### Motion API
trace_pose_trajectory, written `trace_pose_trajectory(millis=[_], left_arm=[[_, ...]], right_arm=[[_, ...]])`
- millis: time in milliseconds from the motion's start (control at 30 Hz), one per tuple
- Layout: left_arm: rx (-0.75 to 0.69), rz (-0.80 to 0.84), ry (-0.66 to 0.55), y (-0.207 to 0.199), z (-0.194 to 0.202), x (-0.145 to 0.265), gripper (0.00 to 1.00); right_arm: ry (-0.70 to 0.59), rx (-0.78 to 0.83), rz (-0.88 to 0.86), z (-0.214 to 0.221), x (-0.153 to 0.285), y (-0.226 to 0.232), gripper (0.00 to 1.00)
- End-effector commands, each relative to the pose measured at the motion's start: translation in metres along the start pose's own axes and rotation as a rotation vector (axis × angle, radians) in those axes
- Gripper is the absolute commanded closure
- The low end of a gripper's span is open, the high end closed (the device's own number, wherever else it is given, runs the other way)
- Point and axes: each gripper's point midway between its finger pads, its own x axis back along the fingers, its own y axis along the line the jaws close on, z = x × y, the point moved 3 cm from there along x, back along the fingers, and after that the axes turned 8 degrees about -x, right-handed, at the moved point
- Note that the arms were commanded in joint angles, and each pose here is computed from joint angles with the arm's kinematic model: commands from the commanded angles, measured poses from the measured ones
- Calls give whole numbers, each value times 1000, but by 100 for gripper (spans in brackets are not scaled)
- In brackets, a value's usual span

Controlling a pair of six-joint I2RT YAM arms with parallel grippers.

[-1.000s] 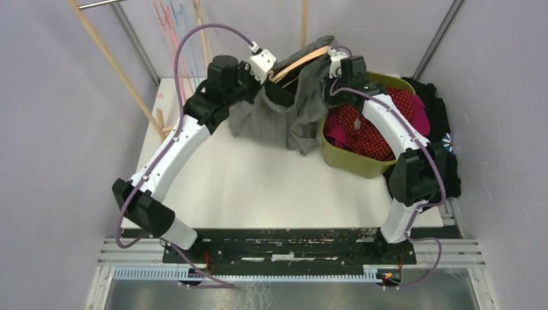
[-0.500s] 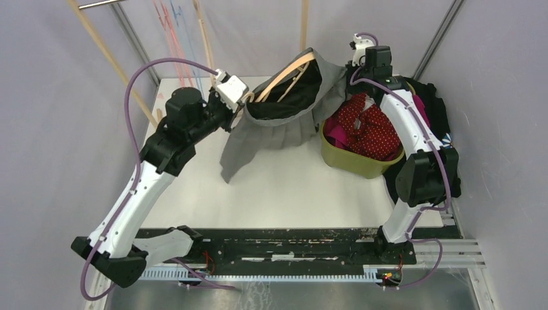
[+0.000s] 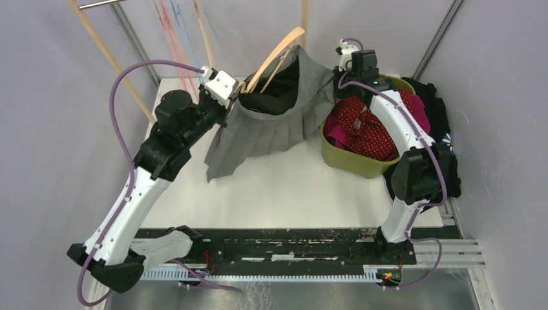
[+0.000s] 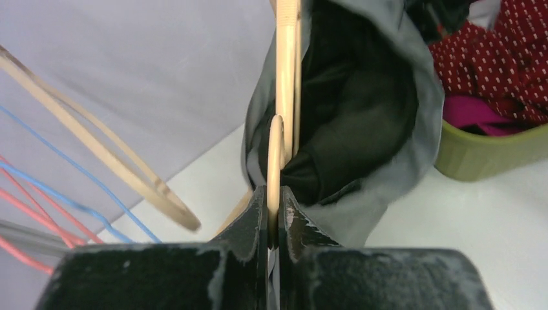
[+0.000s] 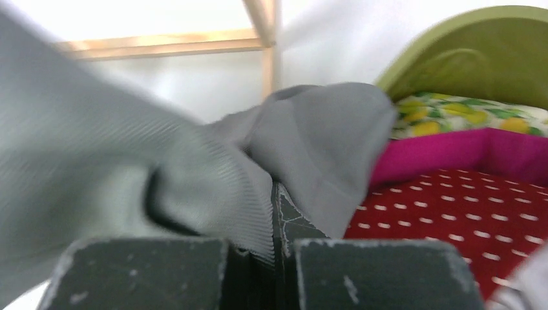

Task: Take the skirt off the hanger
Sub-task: Remove the skirt from the hanger, then place the skirt in the bin.

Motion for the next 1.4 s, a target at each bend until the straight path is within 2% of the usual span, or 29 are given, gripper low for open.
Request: trace_pose_trajectory(millis=[0,167,267,333,400,533,667,800,967,1133,1367], left_arm=[[12,-146,-264,42,-75,-40,97],[18,-111,-399,56,-129,-85,97],[46,-85,-471,58,-151,-94,97],[59,-73,-490,57,-156,-92,97],[47,-78,-467,55,-147,-88,97],[10,-105,-348,48,-111,-70,97],[4,-109,-216,37,-66,-53,97],[27,-91,-134,22,-32,-38,97],[43,-72,-105,12,-17,-23,97],[69,-53,-111,4,-10,-14,97],[65,-47,-81,0,1,-15,97]], right_arm=[[-47,20,-159,6,8,78,99],[19,74,-339,55,31,160,99],[10,83,-355,61,43,169,99],[-21,124,-290,52,52,156,99],[-78,158,-233,30,70,139,99],[-260,78,-192,-36,127,104,99],[-509,150,-126,-111,211,94,99],[-761,178,-55,-170,284,95,99],[-978,203,196,-217,339,70,99],[-1070,231,439,-233,358,38,99],[-984,257,646,-223,339,-11,99]])
